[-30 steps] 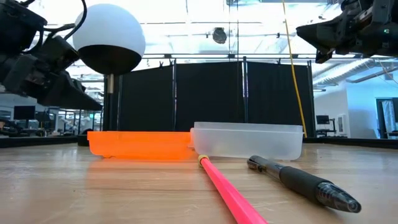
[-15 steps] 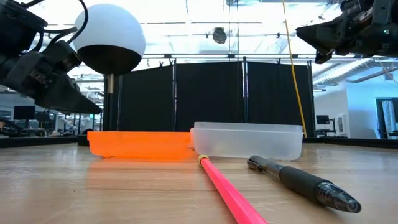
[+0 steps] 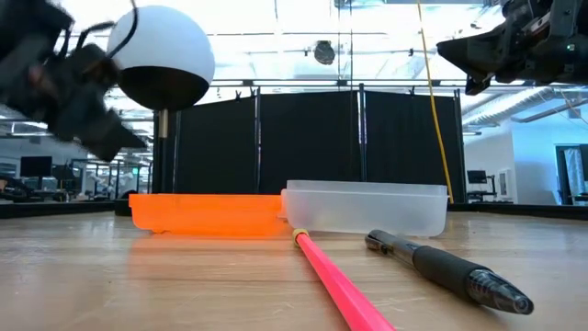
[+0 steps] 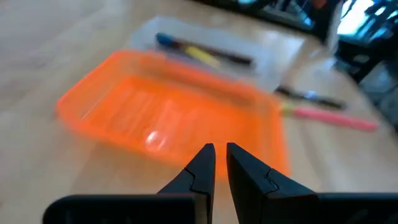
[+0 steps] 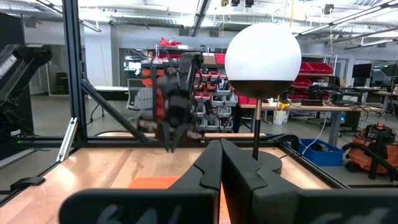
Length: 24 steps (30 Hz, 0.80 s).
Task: Pick & place school supplies into a supply box
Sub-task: Put the pink pencil into the orange supply box
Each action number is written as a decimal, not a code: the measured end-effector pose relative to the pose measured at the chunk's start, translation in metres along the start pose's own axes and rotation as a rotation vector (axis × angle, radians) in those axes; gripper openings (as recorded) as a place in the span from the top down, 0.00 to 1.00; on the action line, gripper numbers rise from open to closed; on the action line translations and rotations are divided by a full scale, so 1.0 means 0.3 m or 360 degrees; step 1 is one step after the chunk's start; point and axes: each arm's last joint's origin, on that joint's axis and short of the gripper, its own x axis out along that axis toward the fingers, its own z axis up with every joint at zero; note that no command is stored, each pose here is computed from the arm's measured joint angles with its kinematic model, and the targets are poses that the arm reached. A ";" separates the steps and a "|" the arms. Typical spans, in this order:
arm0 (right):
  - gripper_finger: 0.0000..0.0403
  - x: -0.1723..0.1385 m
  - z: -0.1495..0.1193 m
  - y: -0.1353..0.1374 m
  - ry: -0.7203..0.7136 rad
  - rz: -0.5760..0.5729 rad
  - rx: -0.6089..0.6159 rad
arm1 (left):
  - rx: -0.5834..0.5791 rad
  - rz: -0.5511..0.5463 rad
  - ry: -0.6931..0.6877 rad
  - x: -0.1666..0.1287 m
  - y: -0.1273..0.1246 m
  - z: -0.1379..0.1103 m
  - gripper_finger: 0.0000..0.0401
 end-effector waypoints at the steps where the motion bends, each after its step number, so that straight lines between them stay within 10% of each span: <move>1: 1.00 0.001 -0.001 0.000 0.0005 0.0000 0.0000 | -0.0006 -0.0030 0.0014 0.006 -0.020 0.032 0.88; 15: 1.00 0.004 0.013 0.000 -0.0072 -0.0005 0.0014 | 0.0582 -0.0054 0.0373 0.281 -0.453 0.487 0.88; 24: 1.00 0.006 0.017 0.000 -0.0098 -0.0004 0.0090 | 0.0949 -0.0017 0.0650 0.581 -0.555 0.490 0.88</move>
